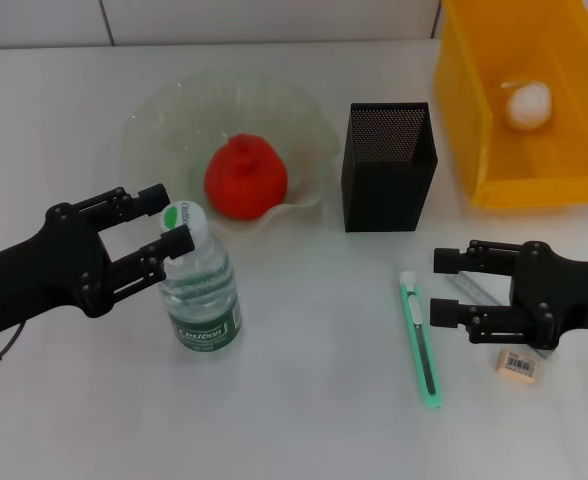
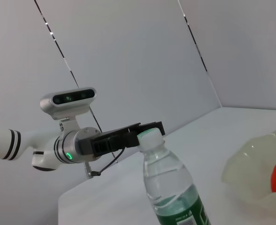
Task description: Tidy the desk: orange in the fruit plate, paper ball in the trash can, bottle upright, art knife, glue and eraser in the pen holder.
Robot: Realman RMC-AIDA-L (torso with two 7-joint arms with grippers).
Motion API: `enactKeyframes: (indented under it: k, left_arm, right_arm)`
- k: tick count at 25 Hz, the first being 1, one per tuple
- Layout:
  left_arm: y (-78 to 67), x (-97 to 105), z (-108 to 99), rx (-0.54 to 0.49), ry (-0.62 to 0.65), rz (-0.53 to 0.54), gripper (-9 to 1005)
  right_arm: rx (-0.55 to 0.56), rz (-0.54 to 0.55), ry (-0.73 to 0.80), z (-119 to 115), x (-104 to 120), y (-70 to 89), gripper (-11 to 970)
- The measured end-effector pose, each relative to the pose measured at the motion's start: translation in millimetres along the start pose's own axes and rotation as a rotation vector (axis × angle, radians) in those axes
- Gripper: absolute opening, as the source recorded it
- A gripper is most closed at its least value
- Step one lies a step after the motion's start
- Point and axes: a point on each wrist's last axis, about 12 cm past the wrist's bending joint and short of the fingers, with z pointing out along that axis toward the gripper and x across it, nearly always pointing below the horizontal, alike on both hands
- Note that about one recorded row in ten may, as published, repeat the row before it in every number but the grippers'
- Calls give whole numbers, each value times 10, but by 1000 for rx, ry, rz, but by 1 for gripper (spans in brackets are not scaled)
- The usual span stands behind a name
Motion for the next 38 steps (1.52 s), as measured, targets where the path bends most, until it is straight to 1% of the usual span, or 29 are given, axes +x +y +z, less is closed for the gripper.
enactKeyframes:
  k: [2, 7, 11, 13, 15, 17, 19, 22, 23, 24, 25, 26, 27, 30, 31, 32, 33, 34, 35, 36, 37, 38]
  left_arm:
    - [-2, -2, 2, 3, -1, -2, 571]
    - [6, -20, 22, 11, -4, -3, 770]
    - [4, -51, 8, 14, -27, 0, 782]
    - [-33, -175, -69, 49, -111, 23, 788]
    - [-44, -205, -91, 60, -130, 28, 793]
    - [-71, -324, -213, 103, -177, 31, 799]
    - [-69, -392, -291, 146, -151, 25, 805]
    - [-66, -439, -361, 232, -15, -11, 804]
    - [-65, -434, -375, 249, 29, -22, 804]
    - [-81, -378, -382, 274, 100, -49, 803]
    - [-106, -309, -365, 289, 140, -69, 803]
    - [-106, -309, -365, 289, 140, -69, 803]
    - [-154, -196, -302, 305, 179, -92, 803]
    - [-217, -41, -182, 318, 224, -108, 802]
    - [-217, -41, -182, 318, 224, -108, 801]
    - [-217, -41, -182, 318, 224, -108, 801]
    - [-217, -41, -182, 318, 224, -108, 801]
    - [-217, -41, -182, 318, 224, -108, 800]
    - [-214, 87, -44, 283, 261, -101, 800]
    - [-214, 87, -44, 283, 261, -101, 800]
    - [-208, 122, 23, 271, 264, -84, 800]
    - [-208, 122, 23, 271, 264, -84, 800]
  right_arm:
    - [2, 0, 0, -12, -1, -1, 752]
    - [5, -2, -8, -20, -9, -4, 752]
    - [8, -3, -11, -21, -12, -7, 751]
    - [9, -5, -16, -21, -19, -9, 751]
    - [10, -8, -29, -22, -33, -9, 751]
    - [7, -11, -39, -26, -47, -5, 751]
    - [0, -8, -41, -48, -68, 0, 751]
    - [-1, -8, -43, -64, -90, -6, 751]
    - [1, -8, -46, -84, -111, -12, 751]
    - [0, -5, -62, -119, -163, -21, 751]
    - [2, -5, -68, -136, -185, -27, 751]
    - [2, -5, -68, -136, -185, -27, 751]
    - [5, 8, -83, -171, -251, -48, 751]
    - [5, 42, -70, -213, -395, -83, 752]
    - [-4, 84, -27, -228, -548, -104, 752]
    - [-4, 84, -27, -228, -548, -104, 752]
    - [-23, 116, 54, -212, -746, -110, 752]
    - [-23, 116, 54, -212, -746, -110, 752]
    - [-29, 127, 112, -187, -877, -106, 752]
    - [-29, 127, 112, -187, -877, -106, 752]
    - [-14, 139, 228, -119, -1094, -89, 752]
    - [-14, 139, 228, -119, -1094, -89, 752]
